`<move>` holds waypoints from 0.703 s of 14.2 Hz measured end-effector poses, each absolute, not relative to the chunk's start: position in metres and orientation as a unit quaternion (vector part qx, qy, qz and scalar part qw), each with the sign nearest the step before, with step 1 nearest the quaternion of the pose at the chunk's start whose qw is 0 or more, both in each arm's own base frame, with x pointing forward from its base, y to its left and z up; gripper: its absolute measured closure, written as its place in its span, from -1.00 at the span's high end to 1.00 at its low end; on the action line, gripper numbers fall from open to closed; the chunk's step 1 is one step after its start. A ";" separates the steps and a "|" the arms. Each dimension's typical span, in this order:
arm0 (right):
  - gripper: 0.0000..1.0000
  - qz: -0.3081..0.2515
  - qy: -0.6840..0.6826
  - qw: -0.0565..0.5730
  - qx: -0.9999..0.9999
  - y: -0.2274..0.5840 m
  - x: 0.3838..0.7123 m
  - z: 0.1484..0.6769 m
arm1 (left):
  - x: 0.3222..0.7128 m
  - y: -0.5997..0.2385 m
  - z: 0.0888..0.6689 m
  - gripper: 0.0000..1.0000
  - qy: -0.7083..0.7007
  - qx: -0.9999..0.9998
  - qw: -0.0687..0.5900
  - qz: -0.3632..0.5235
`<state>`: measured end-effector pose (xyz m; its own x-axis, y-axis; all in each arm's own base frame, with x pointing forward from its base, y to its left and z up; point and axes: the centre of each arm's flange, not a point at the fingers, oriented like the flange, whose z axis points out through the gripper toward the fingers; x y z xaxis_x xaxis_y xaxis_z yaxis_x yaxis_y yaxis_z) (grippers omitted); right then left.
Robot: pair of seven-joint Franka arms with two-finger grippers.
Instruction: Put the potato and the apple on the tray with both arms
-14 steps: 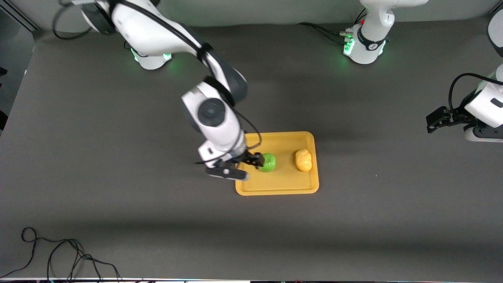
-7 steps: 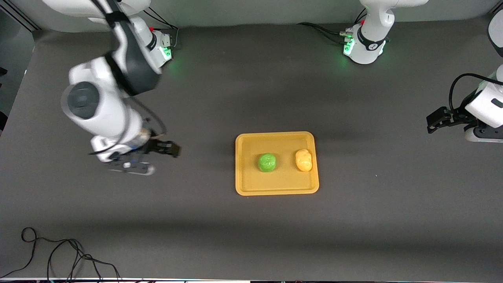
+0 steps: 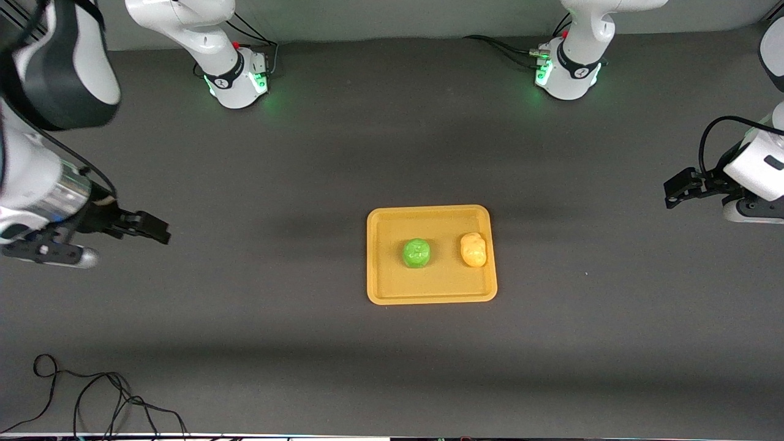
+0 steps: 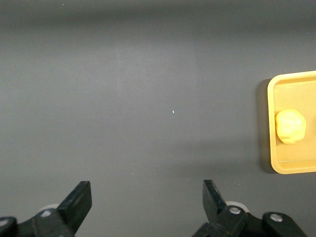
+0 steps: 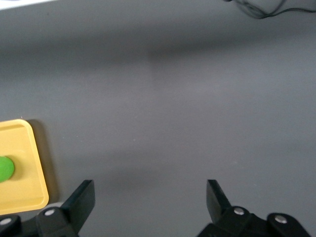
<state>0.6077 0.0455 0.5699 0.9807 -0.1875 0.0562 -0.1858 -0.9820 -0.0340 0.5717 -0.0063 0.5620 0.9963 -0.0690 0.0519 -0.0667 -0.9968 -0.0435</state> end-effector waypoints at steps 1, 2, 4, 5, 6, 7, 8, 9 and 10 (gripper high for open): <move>1.00 -0.034 0.103 0.015 -0.994 0.034 0.599 0.586 | 0.572 -0.006 0.562 1.00 0.034 -0.999 0.021 -0.026; 1.00 -0.032 0.107 0.014 -0.994 0.023 0.589 0.599 | 0.572 -0.006 0.561 1.00 0.034 -0.999 0.021 -0.026; 1.00 -0.009 0.068 0.009 -0.998 0.016 0.569 0.614 | 0.572 -0.007 0.561 1.00 0.034 -0.999 0.021 -0.027; 1.00 -0.001 0.049 0.008 -0.999 0.017 0.564 0.617 | 0.572 -0.007 0.561 1.00 0.034 -0.999 0.021 -0.027; 1.00 0.003 0.041 0.008 -0.999 0.017 0.560 0.618 | 0.573 -0.007 0.561 1.00 0.034 -0.999 0.021 -0.027; 1.00 0.007 0.038 0.007 -0.999 0.015 0.557 0.618 | 0.573 -0.007 0.561 1.00 0.034 -0.999 0.021 -0.027; 1.00 0.010 0.036 0.006 -0.999 0.013 0.553 0.616 | 0.573 -0.007 0.561 1.00 0.034 -0.999 0.021 -0.027; 1.00 0.012 0.036 0.005 -0.999 0.010 0.550 0.616 | 0.573 -0.007 0.561 1.00 0.034 -0.999 0.021 -0.027; 1.00 0.012 0.035 0.005 -0.999 0.008 0.548 0.616 | 0.573 -0.007 0.561 1.00 0.035 -0.999 0.021 -0.027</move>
<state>0.5478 0.0083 0.6158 0.9972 -0.0703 -0.0252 -0.0705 -0.9975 -0.0091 0.5727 -0.0067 0.5609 0.9962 -0.0701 0.0524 -0.0678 -0.9967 -0.0436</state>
